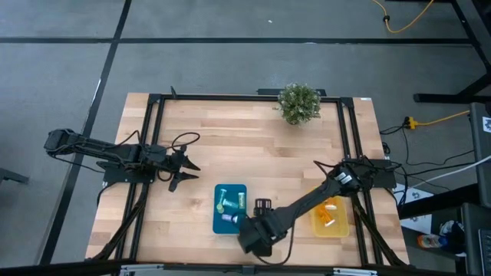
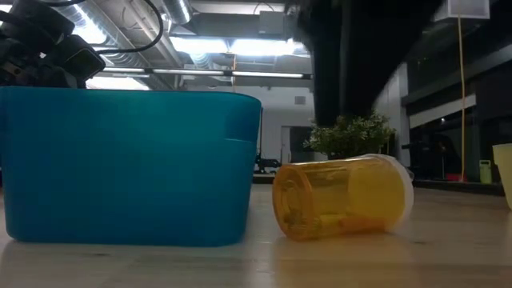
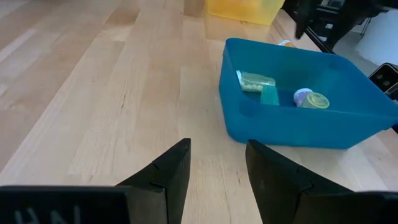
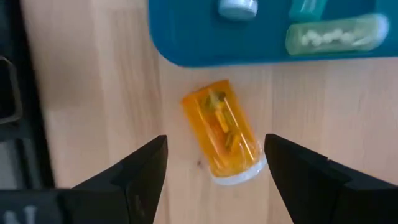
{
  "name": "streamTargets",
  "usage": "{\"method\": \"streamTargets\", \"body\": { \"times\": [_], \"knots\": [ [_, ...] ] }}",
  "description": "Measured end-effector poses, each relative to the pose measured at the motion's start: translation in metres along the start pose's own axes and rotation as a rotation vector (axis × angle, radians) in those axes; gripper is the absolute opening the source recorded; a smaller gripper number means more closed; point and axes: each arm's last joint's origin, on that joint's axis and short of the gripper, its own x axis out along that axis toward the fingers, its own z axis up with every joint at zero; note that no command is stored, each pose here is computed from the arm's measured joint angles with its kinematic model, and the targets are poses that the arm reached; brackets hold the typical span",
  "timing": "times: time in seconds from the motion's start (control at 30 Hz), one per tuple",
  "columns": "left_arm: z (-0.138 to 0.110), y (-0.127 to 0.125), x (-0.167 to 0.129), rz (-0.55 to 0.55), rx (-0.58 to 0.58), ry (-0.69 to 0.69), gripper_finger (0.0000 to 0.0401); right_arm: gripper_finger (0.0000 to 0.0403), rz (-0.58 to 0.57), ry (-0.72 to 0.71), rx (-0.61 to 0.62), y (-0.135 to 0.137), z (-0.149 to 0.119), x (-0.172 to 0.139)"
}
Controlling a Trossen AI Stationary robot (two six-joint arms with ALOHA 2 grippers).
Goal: Pick and place medicine bottles into bin by pill shape (circle, oval)
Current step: Put the large orange pill bottle into the yellow bin
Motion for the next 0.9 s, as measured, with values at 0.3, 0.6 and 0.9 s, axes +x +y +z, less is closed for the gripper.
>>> {"method": "streamTargets", "body": {
  "times": [0.3, 0.6, 0.9],
  "knots": [
    [0.0, 0.0, 0.0, 0.0, 0.0, 0.0, 0.0147, 0.0271, -0.017, 0.059, -0.107, -0.007, -0.006, 0.022],
    [0.0, 0.0, 0.0, 0.0, 0.0, 0.0, 0.0147, 0.0271, 0.004, 0.022, -0.16, -0.006, -0.011, 0.049],
    [0.0, 0.0, 0.0, 0.0, 0.0, 0.0, 0.0147, 0.0262, -0.012, 0.084, -0.041, -0.009, -0.019, 0.056]
  ]
}}
